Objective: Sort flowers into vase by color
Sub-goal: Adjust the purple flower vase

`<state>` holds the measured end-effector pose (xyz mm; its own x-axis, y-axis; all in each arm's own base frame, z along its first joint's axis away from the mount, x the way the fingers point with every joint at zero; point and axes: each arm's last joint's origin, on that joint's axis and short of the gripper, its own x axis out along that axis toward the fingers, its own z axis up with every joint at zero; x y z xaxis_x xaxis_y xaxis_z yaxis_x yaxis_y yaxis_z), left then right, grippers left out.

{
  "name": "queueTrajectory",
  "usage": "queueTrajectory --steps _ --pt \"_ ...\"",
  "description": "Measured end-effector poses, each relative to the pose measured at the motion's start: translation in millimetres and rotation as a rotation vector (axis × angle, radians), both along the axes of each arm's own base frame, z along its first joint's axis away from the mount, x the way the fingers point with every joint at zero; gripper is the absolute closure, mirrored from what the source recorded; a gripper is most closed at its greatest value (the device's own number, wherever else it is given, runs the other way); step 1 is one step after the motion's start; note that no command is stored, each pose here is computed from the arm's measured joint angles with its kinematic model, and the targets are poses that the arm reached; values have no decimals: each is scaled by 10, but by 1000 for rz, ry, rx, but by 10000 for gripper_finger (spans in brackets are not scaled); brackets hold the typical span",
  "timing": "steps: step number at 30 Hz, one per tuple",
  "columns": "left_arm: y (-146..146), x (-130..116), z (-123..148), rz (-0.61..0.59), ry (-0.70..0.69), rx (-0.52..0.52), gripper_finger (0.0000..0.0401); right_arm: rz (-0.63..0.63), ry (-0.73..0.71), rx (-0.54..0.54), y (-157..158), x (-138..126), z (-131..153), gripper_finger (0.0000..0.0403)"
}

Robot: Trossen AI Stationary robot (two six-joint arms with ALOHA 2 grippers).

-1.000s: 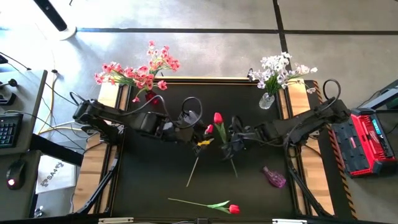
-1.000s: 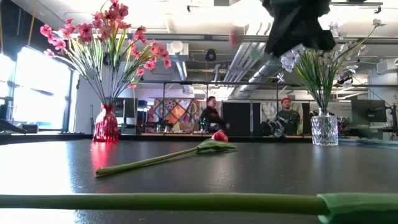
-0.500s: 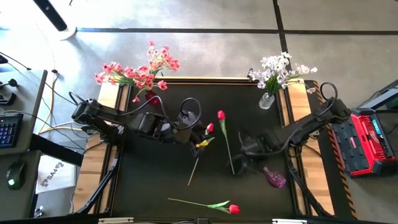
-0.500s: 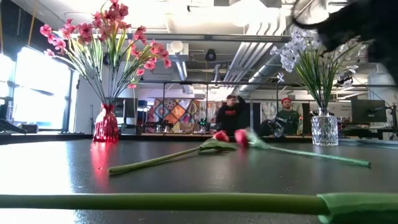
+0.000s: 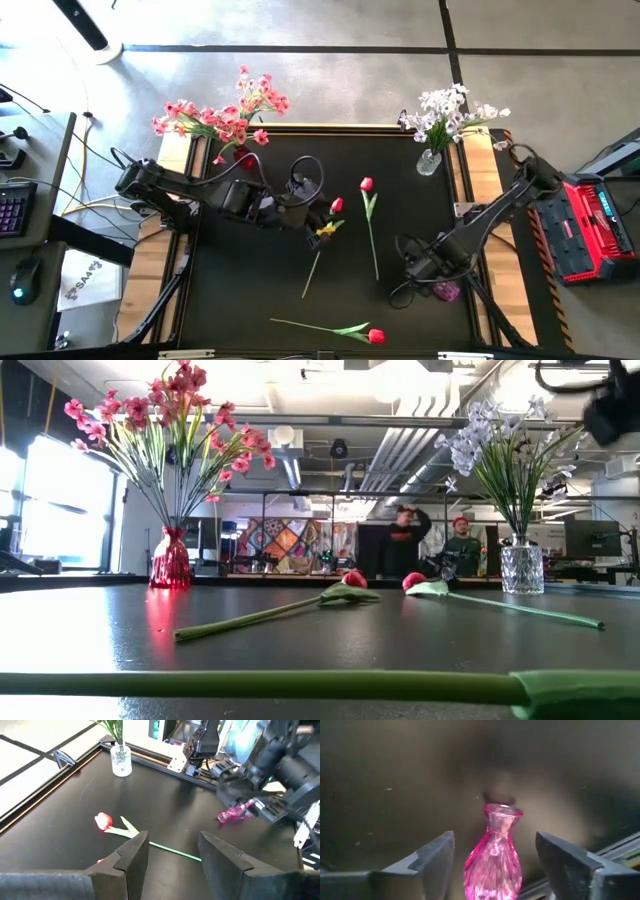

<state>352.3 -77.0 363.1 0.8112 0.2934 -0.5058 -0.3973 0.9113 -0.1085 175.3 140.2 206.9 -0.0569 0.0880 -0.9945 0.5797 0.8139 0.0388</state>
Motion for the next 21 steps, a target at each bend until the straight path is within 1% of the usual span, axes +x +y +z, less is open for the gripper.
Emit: queueTrajectory --steps 4,6,9,14,21 --pt "22 4 -1 6 1 0 240 -46 17 19 -18 -58 -212 103" --pt "22 4 -1 6 1 0 240 -52 16 32 -24 -76 -288 100" --pt "19 4 -1 5 1 0 240 -75 25 51 -44 -114 -409 111" --pt "36 7 -1 4 5 7 240 -99 24 69 -78 -162 -559 154" --pt "42 8 -2 -3 10 21 240 -123 1 79 -68 -145 -573 244"
